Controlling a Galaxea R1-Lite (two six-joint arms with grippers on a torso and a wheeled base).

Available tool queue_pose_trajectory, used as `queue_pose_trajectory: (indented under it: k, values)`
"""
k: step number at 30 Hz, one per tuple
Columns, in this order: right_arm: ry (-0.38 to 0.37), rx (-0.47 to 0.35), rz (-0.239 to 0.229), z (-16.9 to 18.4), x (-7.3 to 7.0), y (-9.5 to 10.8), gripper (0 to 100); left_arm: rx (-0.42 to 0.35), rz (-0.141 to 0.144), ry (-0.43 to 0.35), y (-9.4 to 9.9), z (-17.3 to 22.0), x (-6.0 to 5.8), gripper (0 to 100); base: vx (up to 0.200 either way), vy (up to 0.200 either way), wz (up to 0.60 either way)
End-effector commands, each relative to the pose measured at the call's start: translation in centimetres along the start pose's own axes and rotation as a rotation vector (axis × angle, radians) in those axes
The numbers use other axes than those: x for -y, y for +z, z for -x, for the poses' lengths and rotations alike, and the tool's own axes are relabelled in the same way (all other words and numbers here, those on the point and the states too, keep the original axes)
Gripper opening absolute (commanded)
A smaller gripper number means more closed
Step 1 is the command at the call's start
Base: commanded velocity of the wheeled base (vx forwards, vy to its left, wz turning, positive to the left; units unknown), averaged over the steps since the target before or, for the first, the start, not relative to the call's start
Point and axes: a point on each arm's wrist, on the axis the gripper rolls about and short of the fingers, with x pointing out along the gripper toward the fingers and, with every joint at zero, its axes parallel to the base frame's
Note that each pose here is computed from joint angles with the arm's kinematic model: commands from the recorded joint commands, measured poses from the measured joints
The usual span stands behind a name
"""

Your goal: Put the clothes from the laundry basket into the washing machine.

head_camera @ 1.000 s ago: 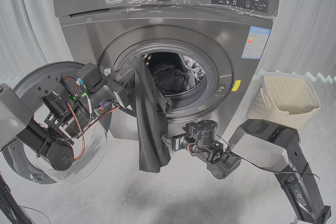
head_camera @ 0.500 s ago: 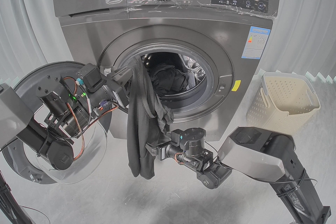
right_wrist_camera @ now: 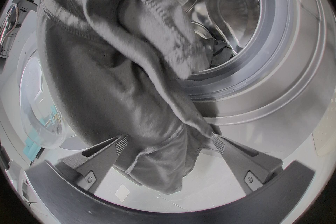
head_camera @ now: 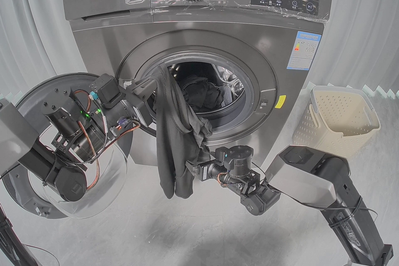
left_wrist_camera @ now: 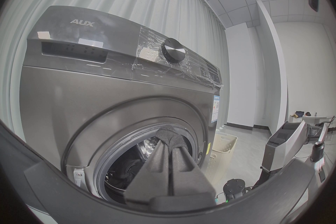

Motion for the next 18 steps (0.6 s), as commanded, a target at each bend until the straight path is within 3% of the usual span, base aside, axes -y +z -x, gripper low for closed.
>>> queue_pose_trajectory:
  k: [1,8,14,18]
  values:
    - [-0.021,-0.017,-0.001,-0.2,1.1,-1.1,100,0.003,-0.001,0.0,0.1,0.0,0.0,0,0.0,0.0,0.0]
    - [-0.008,-0.018,-0.004,-0.5,1.5,-1.4,100,0.003,0.0,-0.002,0.1,0.0,0.1,0,0.0,0.0,0.0]
    - [0.102,-0.058,-0.02,-0.7,0.7,-2.8,100,0.002,0.0,-0.002,0.1,0.0,0.1,0,0.0,0.0,0.0]
    - [0.176,-0.068,-0.064,-1.1,-0.5,-3.9,100,0.002,0.0,0.0,0.1,0.0,0.1,0,0.0,0.0,0.0]
